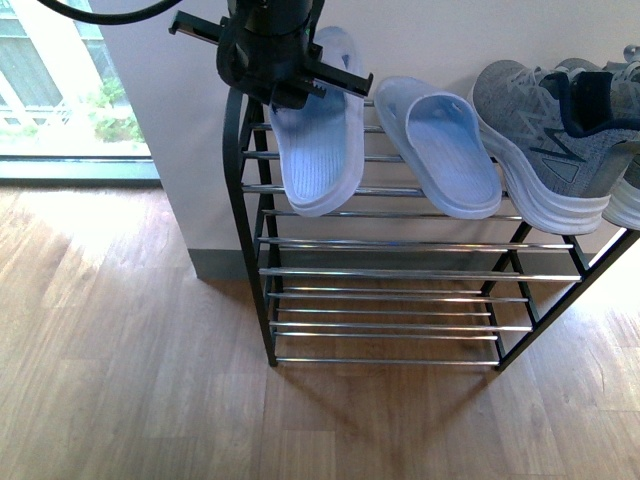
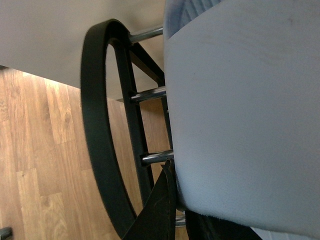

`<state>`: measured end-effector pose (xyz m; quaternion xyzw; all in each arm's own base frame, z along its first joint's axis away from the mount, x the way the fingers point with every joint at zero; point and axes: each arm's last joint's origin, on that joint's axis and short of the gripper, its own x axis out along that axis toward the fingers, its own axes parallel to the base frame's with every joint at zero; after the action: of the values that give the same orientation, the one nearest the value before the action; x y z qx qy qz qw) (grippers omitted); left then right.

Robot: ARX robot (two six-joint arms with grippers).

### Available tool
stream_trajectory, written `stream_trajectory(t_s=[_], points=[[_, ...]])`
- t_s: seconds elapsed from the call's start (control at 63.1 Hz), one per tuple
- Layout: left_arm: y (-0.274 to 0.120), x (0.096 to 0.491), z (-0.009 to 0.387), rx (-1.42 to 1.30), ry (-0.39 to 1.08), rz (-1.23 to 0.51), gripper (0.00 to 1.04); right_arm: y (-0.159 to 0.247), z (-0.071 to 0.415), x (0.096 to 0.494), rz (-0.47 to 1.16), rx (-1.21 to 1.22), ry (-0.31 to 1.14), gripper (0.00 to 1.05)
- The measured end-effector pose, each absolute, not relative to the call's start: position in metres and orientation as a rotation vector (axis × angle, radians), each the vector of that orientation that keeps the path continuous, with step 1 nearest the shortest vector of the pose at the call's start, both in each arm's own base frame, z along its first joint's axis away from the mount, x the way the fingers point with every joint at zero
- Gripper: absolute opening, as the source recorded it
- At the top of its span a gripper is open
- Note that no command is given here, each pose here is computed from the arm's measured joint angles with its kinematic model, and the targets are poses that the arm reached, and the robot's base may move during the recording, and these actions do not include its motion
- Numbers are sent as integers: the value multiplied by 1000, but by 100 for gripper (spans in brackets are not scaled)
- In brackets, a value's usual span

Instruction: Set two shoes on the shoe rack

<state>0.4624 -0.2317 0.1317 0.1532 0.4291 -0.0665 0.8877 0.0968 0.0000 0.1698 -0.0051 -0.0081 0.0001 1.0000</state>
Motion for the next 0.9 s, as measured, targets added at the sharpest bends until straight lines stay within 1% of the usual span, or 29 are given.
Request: stream_trajectory(t_s=[0.143,0.174,0.222,0.285,0.364,0.396,0.475,0.507,0.586,0.649,0.697,0.824,0.903], points=[[-238,470,122,370,889,-130,3,0,170,97,0,-10,-16,96],[-239,472,121,372,890,-130,8,0,170,97,0,-10,-16,96],[-240,475,119,375,888,-136,18,0,170,97,0,-10,-16,96],[-240,477,117,376,890,-143,27,0,170,97,0,-10,-16,96],[-242,480,116,375,891,-146,42,0,170,97,0,-10,-16,96],[-242,480,117,373,893,-151,45,0,170,97,0,-10,-16,96],[-243,480,117,363,892,-163,59,0,170,97,0,-10,-16,96],[-244,480,119,354,893,-172,63,0,170,97,0,-10,-16,96],[-245,478,122,314,903,-206,77,0,170,97,0,-10,-16,96],[-244,475,126,287,911,-229,86,0,170,97,0,-10,-16,96],[-242,468,136,236,922,-268,96,0,170,97,0,-10,-16,96],[-227,448,177,111,851,-311,95,0,170,97,0,-10,-16,96],[-202,432,212,79,741,-249,95,0,170,97,0,-10,-16,96]])
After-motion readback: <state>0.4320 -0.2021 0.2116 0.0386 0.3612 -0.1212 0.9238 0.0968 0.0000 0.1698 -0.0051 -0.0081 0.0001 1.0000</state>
